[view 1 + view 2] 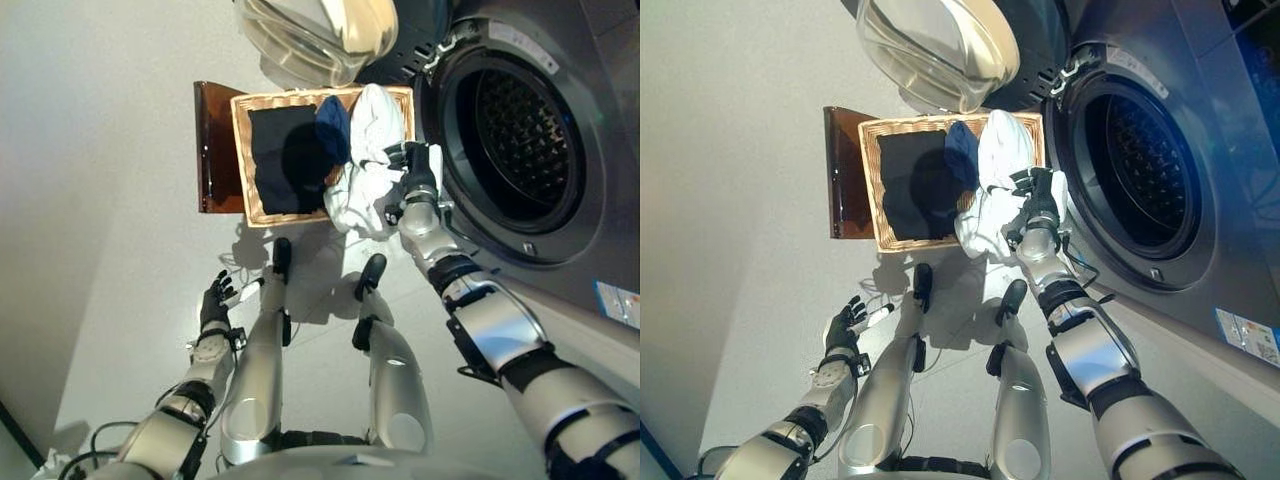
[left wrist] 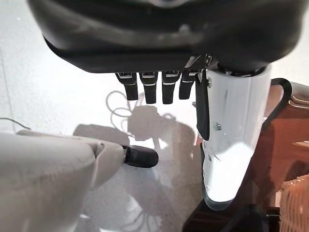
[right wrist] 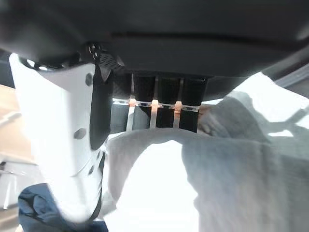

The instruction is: Pick up the clothes and place them into the washing machine

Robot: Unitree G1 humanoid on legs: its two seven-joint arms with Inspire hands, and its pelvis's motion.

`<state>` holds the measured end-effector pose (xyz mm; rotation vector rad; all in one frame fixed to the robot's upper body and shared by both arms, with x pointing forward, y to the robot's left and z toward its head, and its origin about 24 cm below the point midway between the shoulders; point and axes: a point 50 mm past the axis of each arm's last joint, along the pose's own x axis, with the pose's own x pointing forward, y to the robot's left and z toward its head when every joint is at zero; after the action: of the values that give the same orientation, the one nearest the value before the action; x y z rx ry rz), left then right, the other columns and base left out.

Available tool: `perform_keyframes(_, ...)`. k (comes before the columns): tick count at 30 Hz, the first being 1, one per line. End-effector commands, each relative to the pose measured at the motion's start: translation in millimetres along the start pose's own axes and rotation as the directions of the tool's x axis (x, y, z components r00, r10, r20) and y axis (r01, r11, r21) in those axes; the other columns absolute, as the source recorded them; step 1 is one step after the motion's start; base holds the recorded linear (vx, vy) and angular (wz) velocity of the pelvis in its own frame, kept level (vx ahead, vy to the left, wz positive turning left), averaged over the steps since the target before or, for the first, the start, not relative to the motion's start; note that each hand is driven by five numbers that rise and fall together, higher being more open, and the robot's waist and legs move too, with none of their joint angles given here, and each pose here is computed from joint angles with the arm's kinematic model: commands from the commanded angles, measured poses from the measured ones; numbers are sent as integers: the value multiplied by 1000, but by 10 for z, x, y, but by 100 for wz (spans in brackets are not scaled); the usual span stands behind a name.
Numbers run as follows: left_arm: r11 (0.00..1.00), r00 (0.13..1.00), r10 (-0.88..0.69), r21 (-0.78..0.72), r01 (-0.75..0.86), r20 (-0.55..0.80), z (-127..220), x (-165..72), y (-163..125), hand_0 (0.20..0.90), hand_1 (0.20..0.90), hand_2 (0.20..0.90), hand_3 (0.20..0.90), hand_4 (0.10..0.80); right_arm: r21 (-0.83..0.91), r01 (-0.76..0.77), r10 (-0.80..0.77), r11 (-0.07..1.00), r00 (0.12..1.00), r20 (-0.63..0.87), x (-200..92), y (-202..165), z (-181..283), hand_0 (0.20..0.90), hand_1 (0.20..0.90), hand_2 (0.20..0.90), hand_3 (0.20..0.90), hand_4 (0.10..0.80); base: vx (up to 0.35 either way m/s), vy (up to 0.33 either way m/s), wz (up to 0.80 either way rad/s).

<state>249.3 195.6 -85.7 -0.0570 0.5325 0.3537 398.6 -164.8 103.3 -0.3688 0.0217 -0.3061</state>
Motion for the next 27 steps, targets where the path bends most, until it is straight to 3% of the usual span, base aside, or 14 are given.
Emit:
perform_keyframes(1,999,999,39,29,-38,-34,-128,-35,79,900,900,900,900,800,-3,14,-14,1000,995,94,34,-32,173,900,900,900,900,800,0,0,0)
perform_keyframes(13,996,998,43,78,-40,-37,-106,-6,115,900,900,900,900,800,-95,-7,7,995,1000,4,4,-24,-63,900,900,900,900,800,15,-16,1)
perform_keyframes(27,999,998,-21,32,19,52,99,10,34,900,900,900,900,800,-235,72,-80,969,996,-25,198,-285,150,900,900,900,900,800,2,-16,7)
